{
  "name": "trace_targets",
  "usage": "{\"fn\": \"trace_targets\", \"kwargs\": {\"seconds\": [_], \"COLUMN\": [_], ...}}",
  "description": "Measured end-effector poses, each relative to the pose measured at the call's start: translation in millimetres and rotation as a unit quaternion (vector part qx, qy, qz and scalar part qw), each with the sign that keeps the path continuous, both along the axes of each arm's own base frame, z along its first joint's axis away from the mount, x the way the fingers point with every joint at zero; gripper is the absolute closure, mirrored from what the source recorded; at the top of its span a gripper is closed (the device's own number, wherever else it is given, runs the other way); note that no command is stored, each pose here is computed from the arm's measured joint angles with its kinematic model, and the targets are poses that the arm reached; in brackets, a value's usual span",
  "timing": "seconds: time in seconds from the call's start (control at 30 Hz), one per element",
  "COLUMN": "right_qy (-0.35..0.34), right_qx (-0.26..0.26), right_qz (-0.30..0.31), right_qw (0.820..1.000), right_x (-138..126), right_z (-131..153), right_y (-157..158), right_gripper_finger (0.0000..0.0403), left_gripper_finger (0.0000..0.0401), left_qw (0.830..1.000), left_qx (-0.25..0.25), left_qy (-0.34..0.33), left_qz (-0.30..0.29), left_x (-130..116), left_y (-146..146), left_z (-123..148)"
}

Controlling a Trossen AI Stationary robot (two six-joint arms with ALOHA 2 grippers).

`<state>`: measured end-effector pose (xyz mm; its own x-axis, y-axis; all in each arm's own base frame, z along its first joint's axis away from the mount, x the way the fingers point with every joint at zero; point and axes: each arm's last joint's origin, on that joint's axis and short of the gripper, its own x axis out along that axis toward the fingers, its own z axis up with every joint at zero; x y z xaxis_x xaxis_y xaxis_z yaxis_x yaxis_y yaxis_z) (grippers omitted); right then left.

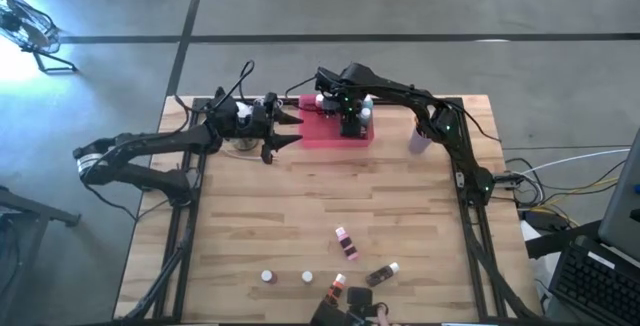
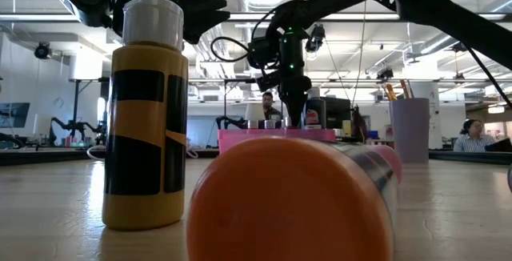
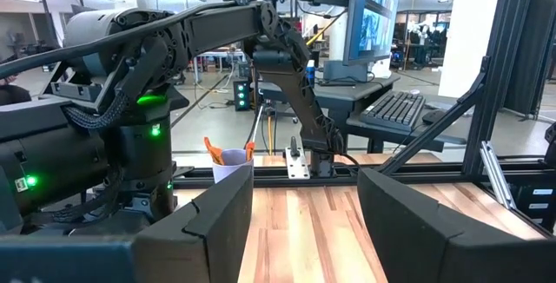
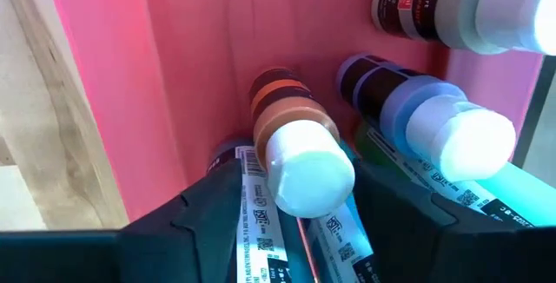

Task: Pick & Place Paint Supplies
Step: Put the brown black paint bottle into the pink bin, then put the dark brown black paint bottle into the pink bin

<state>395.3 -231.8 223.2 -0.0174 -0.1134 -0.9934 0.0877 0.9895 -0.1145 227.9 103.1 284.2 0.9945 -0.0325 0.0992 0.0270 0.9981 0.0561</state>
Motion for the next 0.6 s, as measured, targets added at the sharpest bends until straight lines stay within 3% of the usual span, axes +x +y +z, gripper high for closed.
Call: {"fn": "trace_targets", "kwargs": {"seconds": [0.3, 0.6], "right_qy": [-0.006, -0.019], "right_qx": [-0.002, -0.012], "right_qz": [0.005, 0.007], "right_qw": [1.000, 1.000], "right_x": [1, 1], "right_z": [6, 23], "right_y": [2, 2], "right_gripper_finger": [0.0176, 0.0193], "left_gripper_finger": [0.0188, 0.0188], "left_qw": [1.000, 1.000], "left_qx": [0.000, -0.001], "left_qy": [0.000, 0.001], "left_qz": [0.000, 0.000], "left_x": [0, 0], "left_y": [0, 0], "left_z": [0, 0]}}
